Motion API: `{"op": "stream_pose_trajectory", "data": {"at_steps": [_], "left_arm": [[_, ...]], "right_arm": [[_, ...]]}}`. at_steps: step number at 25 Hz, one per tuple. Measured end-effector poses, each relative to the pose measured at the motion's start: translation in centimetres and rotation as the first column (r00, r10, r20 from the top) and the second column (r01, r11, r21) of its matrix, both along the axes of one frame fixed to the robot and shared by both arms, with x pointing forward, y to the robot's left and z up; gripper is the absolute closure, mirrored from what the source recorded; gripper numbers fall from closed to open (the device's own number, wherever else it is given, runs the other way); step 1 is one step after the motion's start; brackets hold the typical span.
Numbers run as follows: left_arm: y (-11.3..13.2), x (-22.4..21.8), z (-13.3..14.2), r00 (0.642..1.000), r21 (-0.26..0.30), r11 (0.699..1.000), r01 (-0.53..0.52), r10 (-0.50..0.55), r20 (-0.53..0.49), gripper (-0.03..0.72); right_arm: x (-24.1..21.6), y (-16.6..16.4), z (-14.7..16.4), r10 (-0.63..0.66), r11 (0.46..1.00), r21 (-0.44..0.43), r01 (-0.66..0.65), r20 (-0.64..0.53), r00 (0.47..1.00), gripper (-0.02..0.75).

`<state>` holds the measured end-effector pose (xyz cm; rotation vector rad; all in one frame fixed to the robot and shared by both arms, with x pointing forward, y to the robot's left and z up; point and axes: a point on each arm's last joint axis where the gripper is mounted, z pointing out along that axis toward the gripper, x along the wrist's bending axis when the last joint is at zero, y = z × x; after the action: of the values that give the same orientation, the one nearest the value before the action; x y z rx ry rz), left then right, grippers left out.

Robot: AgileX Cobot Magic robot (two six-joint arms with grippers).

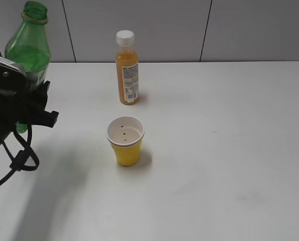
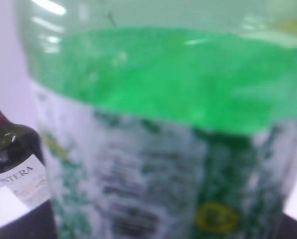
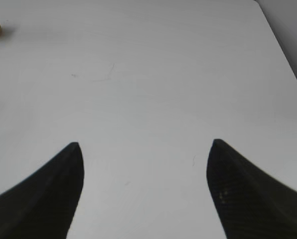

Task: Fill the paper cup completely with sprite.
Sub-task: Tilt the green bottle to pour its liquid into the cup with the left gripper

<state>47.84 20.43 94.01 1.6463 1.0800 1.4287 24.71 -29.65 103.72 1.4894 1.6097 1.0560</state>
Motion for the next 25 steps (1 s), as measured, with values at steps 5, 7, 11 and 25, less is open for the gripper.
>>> {"op": "stream_pose_trajectory", "data": {"at_steps": [5, 7, 11, 25], "left_arm": [[0.0, -2.0, -1.0, 0.999, 0.025, 1.000, -0.011, 0.012, -0.031, 0.232], [0.0, -2.3, -1.2, 0.999, 0.044, 0.999, -0.009, 0.011, -0.043, 0.232], [0.1, -2.4, -1.2, 0.999, 0.132, 0.991, 0.000, 0.007, -0.047, 0.232], [0.0, -2.2, -1.7, 0.997, 0.358, 0.932, 0.052, -0.026, -0.076, 0.232]], "right_arm": [[0.0, 0.0, 0.0, 0.000, 1.000, 0.000, 0.000, 0.000, 1.000, 0.144], [0.0, 0.0, 0.0, 0.000, 1.000, 0.000, 0.000, 0.000, 1.000, 0.144], [0.0, 0.0, 0.0, 0.000, 1.000, 0.000, 0.000, 0.000, 1.000, 0.144], [0.0, 0.0, 0.0, 0.000, 1.000, 0.000, 0.000, 0.000, 1.000, 0.144]]}}
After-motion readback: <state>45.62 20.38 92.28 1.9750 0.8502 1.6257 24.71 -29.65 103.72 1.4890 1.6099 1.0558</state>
